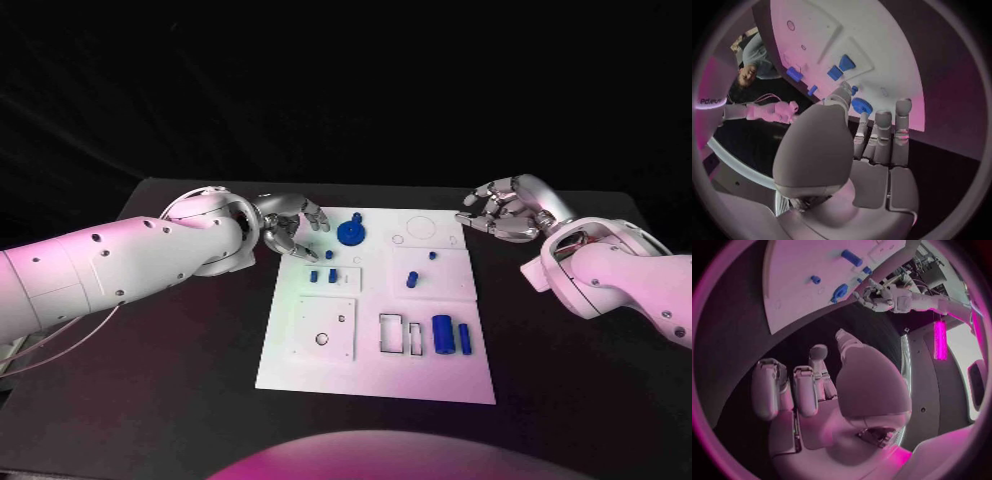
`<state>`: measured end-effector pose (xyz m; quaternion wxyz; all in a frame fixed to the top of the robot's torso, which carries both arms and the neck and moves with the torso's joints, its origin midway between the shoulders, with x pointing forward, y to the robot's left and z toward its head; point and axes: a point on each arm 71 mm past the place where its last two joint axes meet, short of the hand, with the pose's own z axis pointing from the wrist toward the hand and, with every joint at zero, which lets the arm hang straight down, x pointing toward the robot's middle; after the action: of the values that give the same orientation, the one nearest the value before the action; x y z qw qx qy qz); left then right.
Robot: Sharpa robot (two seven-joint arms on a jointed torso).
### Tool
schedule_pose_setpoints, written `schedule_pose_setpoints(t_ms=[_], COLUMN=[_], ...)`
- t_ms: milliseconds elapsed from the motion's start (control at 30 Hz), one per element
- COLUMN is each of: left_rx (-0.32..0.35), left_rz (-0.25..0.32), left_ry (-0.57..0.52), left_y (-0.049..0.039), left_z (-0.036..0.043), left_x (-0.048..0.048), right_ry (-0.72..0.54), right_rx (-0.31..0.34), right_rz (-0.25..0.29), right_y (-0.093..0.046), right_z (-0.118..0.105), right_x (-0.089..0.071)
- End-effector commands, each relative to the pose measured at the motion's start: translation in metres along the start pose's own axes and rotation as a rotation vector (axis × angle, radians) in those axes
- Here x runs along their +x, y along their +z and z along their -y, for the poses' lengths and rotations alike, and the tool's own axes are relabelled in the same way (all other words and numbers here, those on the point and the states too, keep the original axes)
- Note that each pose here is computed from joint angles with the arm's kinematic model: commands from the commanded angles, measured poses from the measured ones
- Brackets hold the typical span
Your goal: Assemble the parts on the task board
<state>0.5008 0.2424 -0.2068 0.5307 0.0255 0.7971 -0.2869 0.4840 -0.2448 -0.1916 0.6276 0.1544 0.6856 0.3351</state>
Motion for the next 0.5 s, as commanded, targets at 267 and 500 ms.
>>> schedule_pose_setpoints(t_ms=[267,500], left_rx=[0.131,0.174], left_rz=[0.185,0.258], left_ry=[-0.793,-1.037], left_y=[-0.0236,-0.0374], left_z=[-0.0103,-0.0078], left_x=[-0.0254,-0.0301], right_ry=[-0.305,-0.546], right_rx=[-0.08,-0.123], right_rz=[-0.252,-0.323], right_y=[0.0,0.003], right_z=[-0.009,-0.019], right_x=[0.024,0.039])
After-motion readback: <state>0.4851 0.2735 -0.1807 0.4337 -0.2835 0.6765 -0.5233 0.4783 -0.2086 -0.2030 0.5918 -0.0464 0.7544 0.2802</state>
